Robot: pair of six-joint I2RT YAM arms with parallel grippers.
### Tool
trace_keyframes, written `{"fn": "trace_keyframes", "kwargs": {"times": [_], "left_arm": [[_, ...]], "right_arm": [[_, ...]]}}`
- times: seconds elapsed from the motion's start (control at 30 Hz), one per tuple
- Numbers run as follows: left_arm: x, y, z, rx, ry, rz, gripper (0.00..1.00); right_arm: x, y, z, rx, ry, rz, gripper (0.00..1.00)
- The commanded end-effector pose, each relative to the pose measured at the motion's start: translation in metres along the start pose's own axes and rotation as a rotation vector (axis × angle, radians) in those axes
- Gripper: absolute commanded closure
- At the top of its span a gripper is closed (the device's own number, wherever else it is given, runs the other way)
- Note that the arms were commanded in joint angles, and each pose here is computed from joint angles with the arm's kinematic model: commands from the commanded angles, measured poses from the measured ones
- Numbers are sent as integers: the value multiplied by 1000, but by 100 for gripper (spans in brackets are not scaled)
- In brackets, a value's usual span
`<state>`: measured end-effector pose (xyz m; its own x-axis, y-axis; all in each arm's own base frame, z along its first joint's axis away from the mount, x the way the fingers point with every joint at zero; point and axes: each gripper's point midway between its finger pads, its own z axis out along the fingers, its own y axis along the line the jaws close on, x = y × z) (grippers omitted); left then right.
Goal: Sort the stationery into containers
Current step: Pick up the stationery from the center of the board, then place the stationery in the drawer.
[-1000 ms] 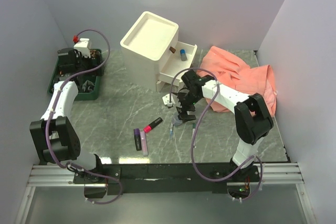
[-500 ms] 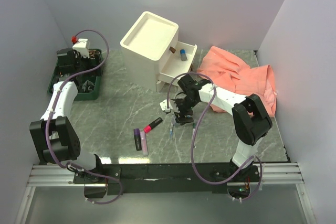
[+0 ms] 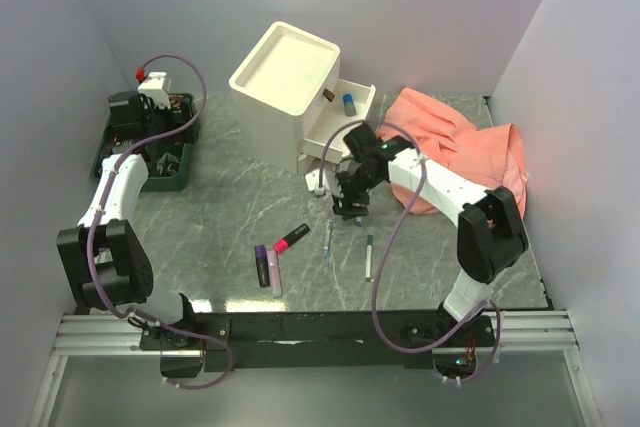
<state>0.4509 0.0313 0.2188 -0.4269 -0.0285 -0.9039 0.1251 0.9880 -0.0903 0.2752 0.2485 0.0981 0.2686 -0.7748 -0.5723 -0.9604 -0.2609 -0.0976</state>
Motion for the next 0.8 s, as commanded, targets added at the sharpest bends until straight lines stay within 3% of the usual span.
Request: {"fn": "trace_keyframes", "kwargs": {"times": [0.0, 0.27, 0.47, 0.77], "left_arm": [[-40, -3, 3, 34, -104, 11, 1], [-66, -2, 13, 46, -148, -20, 0], [-73, 0, 19, 48, -156, -24, 0], [-66, 0, 25, 57, -142, -46, 0]], "right_arm": [[-46, -37, -78, 200, -63, -53, 59], [-66, -123, -154, 441, -156, 87, 60], [-41, -184, -160, 534, -123, 161, 59], [-14, -221, -133, 548, -75, 201, 55]]}}
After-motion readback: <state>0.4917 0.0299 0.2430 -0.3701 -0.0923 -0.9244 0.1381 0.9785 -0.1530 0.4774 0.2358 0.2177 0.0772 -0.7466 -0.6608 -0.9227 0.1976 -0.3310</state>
